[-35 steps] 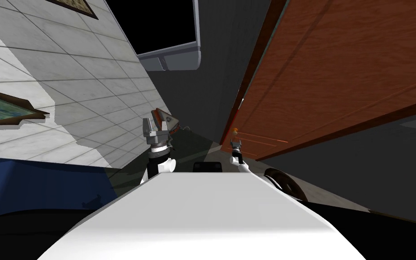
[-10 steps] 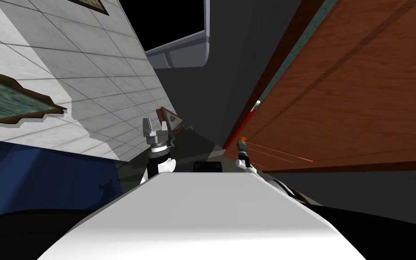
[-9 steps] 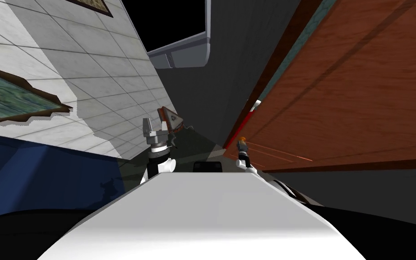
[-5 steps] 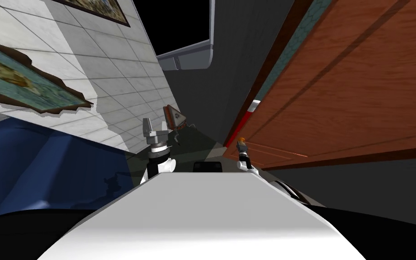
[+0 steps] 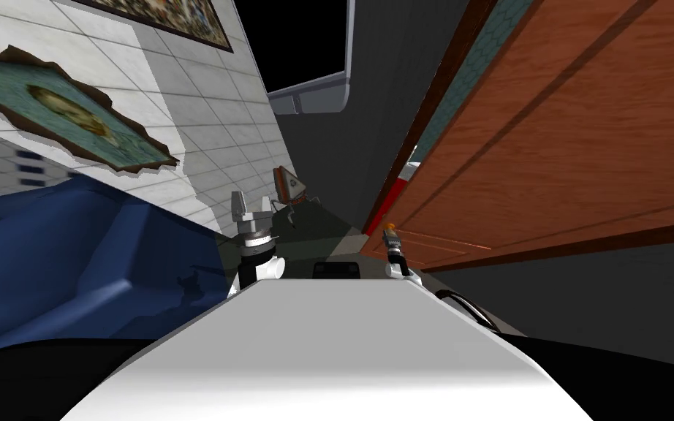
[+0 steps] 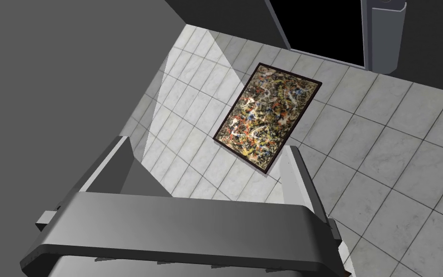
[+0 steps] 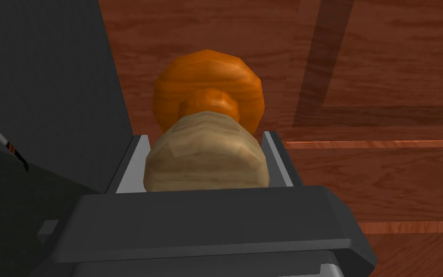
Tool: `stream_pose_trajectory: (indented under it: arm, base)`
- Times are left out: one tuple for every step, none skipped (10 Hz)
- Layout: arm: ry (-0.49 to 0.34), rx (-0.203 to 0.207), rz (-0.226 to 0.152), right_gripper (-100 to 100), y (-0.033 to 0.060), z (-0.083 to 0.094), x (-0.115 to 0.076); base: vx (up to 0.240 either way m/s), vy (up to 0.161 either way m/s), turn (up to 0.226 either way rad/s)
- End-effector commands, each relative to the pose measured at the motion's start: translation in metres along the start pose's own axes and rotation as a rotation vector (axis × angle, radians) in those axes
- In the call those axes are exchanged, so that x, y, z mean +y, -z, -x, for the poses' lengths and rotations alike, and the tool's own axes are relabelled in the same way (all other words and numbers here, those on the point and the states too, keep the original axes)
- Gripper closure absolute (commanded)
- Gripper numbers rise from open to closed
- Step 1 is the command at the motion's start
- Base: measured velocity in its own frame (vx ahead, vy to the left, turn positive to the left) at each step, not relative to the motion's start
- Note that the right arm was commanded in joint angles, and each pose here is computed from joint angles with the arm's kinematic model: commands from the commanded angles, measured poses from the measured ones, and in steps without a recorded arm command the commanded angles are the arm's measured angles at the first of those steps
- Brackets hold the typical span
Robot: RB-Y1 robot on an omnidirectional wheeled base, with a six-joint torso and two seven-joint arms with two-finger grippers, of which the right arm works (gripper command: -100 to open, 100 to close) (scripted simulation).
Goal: Pull the door open
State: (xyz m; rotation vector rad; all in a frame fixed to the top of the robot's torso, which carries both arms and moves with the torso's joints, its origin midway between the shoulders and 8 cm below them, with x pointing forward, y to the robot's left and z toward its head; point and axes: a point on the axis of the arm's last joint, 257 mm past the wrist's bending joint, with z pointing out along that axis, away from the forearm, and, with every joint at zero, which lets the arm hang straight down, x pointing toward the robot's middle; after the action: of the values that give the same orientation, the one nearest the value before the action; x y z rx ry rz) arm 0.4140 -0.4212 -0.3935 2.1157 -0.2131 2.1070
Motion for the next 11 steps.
stream_pose_trajectory:
  arm:
    - [0.000, 0.002, -0.030, 100, 0.0050, 0.000, -0.002]
    - [0.000, 0.003, -0.046, 100, 0.0073, -0.001, -0.004]
    - [-0.001, 0.004, -0.062, 100, 0.0097, -0.001, -0.005]
    - [-0.002, 0.004, -0.085, 100, 0.0131, -0.001, -0.007]
    - [-0.003, 0.004, -0.098, 100, 0.0152, -0.002, -0.009]
    - [-0.004, 0.004, -0.112, 100, 0.0176, -0.002, -0.010]
    - [0.002, 0.000, -0.098, 100, 0.0154, -0.001, -0.006]
    - [0.002, -0.002, -0.125, 100, 0.0246, 0.001, -0.006]
    - [0.002, -0.001, -0.132, 100, 0.0264, 0.001, -0.006]
    - [0.002, 0.001, -0.147, 100, 0.0305, 0.001, -0.006]
    - [0.002, 0.003, -0.164, 100, 0.0350, 0.000, -0.006]
  base:
    - [-0.249, -0.003, 0.097]
    - [-0.227, 0.007, 0.082]
    - [-0.228, -0.041, 0.066]
    - [-0.260, -0.016, 0.090]
    - [-0.246, -0.018, 0.064]
    - [-0.209, -0.048, 0.059]
    - [-0.092, -0.024, 0.010]
    - [-0.152, -0.048, 0.114]
    - [-0.193, -0.068, 0.118]
    - [-0.188, -0.068, 0.092]
    - [-0.207, -0.044, 0.111]
